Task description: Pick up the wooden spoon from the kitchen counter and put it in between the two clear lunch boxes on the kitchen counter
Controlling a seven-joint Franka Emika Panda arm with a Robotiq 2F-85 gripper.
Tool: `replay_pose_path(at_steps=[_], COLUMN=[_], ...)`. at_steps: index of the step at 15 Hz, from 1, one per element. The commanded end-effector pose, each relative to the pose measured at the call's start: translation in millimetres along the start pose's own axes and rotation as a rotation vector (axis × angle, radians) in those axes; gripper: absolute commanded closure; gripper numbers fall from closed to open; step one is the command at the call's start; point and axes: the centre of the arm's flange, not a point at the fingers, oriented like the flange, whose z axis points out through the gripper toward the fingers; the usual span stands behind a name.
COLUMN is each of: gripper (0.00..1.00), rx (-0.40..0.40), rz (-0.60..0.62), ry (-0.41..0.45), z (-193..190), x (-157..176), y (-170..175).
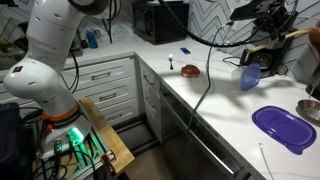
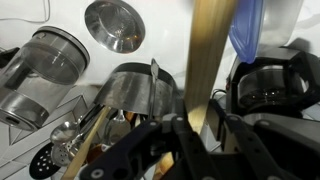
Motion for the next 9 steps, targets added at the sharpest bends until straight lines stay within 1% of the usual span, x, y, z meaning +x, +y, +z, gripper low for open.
replay_pose_path(at_steps=[1,6,7,9], gripper=[0.74,0.74,0.93,0.93], rx=[-0.002,-0.003,-0.003,-0.012], rz=[0.002,0.004,0.004,-0.002], ry=[-0.007,-0.013,-0.013,-0.042], z=[6,9,9,27], x=[-4,-6,-6,-14], y=[1,3,3,5])
